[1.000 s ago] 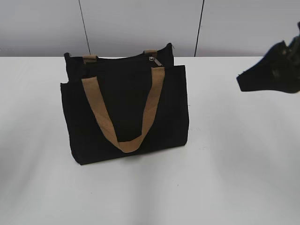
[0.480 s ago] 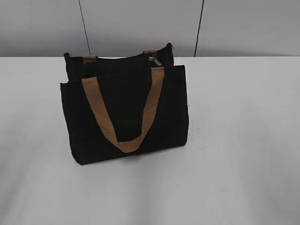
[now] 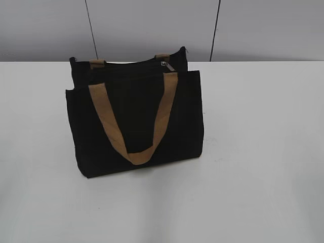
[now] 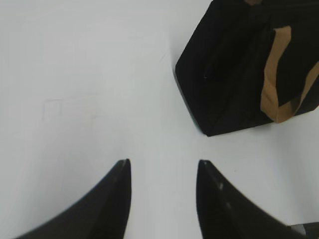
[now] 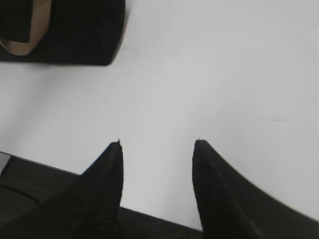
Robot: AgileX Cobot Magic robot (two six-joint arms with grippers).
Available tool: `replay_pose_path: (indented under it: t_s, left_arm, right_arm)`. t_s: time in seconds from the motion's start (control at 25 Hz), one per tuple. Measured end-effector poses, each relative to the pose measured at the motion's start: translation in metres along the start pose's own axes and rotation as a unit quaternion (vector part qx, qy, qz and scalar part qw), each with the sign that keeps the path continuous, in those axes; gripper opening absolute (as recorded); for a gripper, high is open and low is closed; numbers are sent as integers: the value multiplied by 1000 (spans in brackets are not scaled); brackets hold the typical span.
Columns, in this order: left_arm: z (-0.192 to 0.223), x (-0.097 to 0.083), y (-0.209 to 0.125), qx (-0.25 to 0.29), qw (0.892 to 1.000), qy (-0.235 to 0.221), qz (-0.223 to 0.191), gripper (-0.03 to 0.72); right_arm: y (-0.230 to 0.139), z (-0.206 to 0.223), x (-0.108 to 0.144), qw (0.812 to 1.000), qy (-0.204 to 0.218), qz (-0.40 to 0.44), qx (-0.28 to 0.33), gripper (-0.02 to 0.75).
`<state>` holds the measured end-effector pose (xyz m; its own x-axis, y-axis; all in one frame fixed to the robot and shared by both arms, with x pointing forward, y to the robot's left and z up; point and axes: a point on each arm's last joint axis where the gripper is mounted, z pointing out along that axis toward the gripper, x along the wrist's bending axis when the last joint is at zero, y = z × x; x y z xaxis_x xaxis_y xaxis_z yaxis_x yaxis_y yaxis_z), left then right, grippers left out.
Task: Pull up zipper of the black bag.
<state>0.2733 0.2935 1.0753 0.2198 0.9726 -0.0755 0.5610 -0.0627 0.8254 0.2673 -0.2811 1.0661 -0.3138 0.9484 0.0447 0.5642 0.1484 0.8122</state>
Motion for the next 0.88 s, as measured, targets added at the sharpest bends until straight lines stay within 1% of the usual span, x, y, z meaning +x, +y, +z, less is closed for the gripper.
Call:
replay_pose_path:
  t_s: [0.16, 0.36, 0.52, 0.88]
  left_arm:
    - [-8, 2, -15, -15, 1000, -3, 7, 328]
    - [-13, 2, -25, -21, 1000, -11, 7, 328]
    - [-13, 1, -26, -20, 1000, -13, 6, 328]
    - [-13, 1, -27, -19, 1000, -15, 9, 328]
  right_arm:
    - [-20, -18, -2, 1000, -26, -11, -10, 359]
    - [-36, -33, -2, 998, -47, -22, -46, 359]
    - [-40, -27, -3, 998, -48, -21, -32, 359]
    - [-40, -18, -5, 997, -52, -22, -47, 359]
